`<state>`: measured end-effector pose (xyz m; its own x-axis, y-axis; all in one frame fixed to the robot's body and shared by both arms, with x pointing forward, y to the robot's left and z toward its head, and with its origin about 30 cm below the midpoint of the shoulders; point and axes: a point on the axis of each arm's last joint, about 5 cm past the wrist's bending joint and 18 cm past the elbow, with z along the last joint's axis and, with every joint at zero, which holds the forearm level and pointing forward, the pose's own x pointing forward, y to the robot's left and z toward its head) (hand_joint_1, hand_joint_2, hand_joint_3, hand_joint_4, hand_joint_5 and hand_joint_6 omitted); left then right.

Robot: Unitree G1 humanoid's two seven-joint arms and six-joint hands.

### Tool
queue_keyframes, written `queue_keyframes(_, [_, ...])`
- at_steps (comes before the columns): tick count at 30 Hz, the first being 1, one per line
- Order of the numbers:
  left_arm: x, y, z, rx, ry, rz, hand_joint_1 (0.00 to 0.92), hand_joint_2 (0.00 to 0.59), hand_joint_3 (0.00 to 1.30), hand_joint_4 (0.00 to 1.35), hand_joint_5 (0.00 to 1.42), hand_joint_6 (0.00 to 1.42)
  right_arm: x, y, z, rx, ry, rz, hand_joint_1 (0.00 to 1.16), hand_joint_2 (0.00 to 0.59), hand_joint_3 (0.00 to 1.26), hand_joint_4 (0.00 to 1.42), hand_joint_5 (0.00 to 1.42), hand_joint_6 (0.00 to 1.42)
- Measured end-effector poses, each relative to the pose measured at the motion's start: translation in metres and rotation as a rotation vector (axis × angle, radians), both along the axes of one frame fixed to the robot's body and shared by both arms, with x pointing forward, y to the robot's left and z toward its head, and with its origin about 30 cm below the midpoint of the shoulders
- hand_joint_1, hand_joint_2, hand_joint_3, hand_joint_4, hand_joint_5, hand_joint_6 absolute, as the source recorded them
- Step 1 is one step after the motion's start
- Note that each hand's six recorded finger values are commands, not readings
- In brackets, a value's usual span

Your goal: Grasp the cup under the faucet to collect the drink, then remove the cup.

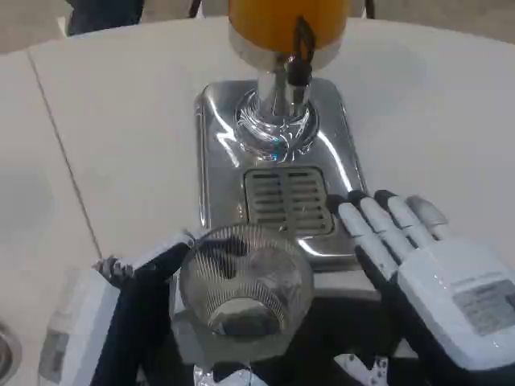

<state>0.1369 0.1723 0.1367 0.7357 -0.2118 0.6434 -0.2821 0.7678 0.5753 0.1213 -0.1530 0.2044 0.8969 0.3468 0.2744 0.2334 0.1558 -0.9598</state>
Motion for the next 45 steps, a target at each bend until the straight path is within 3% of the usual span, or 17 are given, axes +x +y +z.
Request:
queue_keyframes(13, [0.002, -0.001, 0.0, -0.009, 0.007, 0.01, 0.678, 0.063, 1.16, 1.19, 1.42, 1.42, -0.002, 0.001, -0.0003, 0.015, 0.016, -0.011, 0.53, 0.359, 0.0, 0.0, 0.0, 0.0])
queue_keyframes(18, [0.005, -0.002, 0.001, -0.018, 0.01, 0.023, 0.678, 0.063, 1.16, 1.19, 1.42, 1.42, -0.002, 0.0026, -0.0008, 0.042, 0.013, -0.057, 0.53, 0.359, 0.0, 0.0, 0.0, 0.0])
queue_keyframes(20, [0.017, -0.005, 0.002, -0.037, 0.016, 0.049, 0.678, 0.063, 1.16, 1.19, 1.42, 1.42, -0.002, 0.0021, -0.0025, 0.086, 0.03, -0.114, 0.53, 0.359, 0.0, 0.0, 0.0, 0.0])
queue_keyframes(22, [0.029, -0.007, 0.001, -0.055, 0.03, 0.068, 0.678, 0.063, 1.16, 1.19, 1.42, 1.42, -0.002, 0.0015, -0.0041, 0.107, 0.047, -0.135, 0.53, 0.359, 0.0, 0.0, 0.0, 0.0])
queue_keyframes(27, [0.073, -0.023, 0.001, -0.083, 0.063, 0.099, 0.679, 0.064, 1.15, 1.18, 1.42, 1.42, -0.003, 0.0016, -0.0035, 0.095, 0.084, -0.1, 0.53, 0.359, 0.0, 0.0, 0.0, 0.0])
queue_keyframes(29, [0.085, -0.03, 0.001, -0.096, 0.07, 0.101, 0.681, 0.065, 1.15, 1.18, 1.42, 1.42, -0.003, 0.0004, -0.0008, 0.093, 0.072, -0.099, 0.53, 0.359, 0.0, 0.0, 0.0, 0.0])
queue_keyframes(34, [0.117, -0.051, -0.002, -0.101, 0.108, 0.108, 0.684, 0.066, 1.15, 1.18, 1.42, 1.42, -0.005, -0.0006, 0.0027, 0.085, 0.081, -0.111, 0.53, 0.359, 0.0, 0.0, 0.0, 0.0])
queue_keyframes(41, [0.143, -0.076, -0.004, -0.097, 0.117, 0.091, 0.686, 0.067, 1.16, 1.18, 1.42, 1.42, -0.004, 0.0021, 0.0055, 0.08, 0.082, -0.129, 0.53, 0.359, 0.0, 0.0, 0.0, 0.0])
queue_keyframes(45, [0.154, -0.085, -0.003, -0.089, 0.121, 0.094, 0.687, 0.071, 1.15, 1.17, 1.42, 1.42, -0.001, 0.0029, 0.0087, 0.074, 0.066, -0.133, 0.53, 0.359, 0.0, 0.0, 0.0, 0.0])
